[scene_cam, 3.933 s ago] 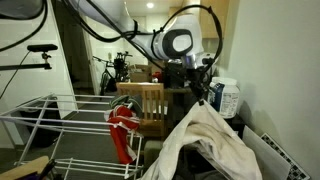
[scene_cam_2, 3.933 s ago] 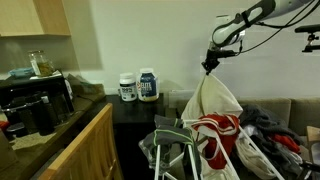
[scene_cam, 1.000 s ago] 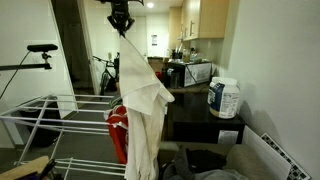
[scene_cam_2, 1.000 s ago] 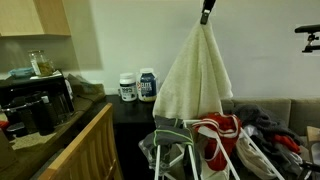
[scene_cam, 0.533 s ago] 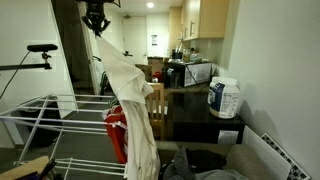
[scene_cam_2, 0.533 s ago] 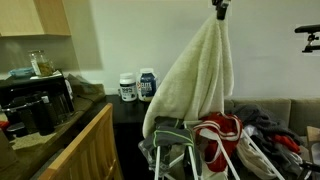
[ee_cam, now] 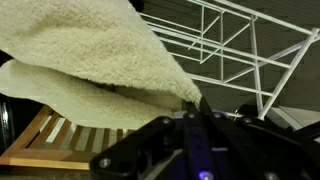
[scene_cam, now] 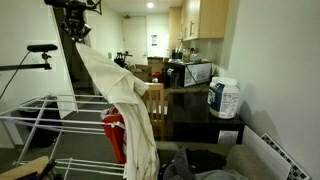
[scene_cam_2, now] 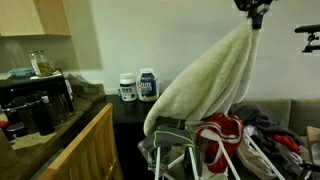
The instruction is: Cover the Ironing board stand with a towel
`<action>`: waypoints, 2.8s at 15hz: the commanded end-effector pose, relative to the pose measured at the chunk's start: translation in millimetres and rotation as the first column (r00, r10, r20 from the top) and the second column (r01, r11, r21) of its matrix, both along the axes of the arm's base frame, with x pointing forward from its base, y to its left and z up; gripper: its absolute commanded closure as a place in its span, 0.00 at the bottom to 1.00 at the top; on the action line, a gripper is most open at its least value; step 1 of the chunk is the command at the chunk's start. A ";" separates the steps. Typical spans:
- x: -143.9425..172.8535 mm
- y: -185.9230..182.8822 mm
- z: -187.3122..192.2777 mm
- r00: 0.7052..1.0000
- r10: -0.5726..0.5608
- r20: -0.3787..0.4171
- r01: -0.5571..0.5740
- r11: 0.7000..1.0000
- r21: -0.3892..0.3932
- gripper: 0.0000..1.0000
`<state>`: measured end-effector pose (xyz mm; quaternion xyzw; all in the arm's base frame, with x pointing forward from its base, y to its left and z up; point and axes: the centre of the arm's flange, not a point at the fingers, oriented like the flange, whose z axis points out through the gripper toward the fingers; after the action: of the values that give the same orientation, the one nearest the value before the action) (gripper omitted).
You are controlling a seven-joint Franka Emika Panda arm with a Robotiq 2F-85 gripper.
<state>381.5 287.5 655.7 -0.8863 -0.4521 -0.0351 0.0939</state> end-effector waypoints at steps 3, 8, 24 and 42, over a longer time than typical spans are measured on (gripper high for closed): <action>-71.9 16.4 -7.7 0.994 0.111 0.004 -0.110 0.994 -0.017 0.99; -118.5 51.0 -31.2 0.980 0.200 0.004 -0.200 0.979 -0.043 0.99; -130.3 168.1 -38.9 0.946 -0.257 0.198 0.241 0.965 0.103 0.99; -140.1 193.1 -45.6 0.930 -0.331 0.161 0.344 0.937 -0.063 0.99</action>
<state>247.0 481.1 592.7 -0.9542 -0.2780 -0.1100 0.0094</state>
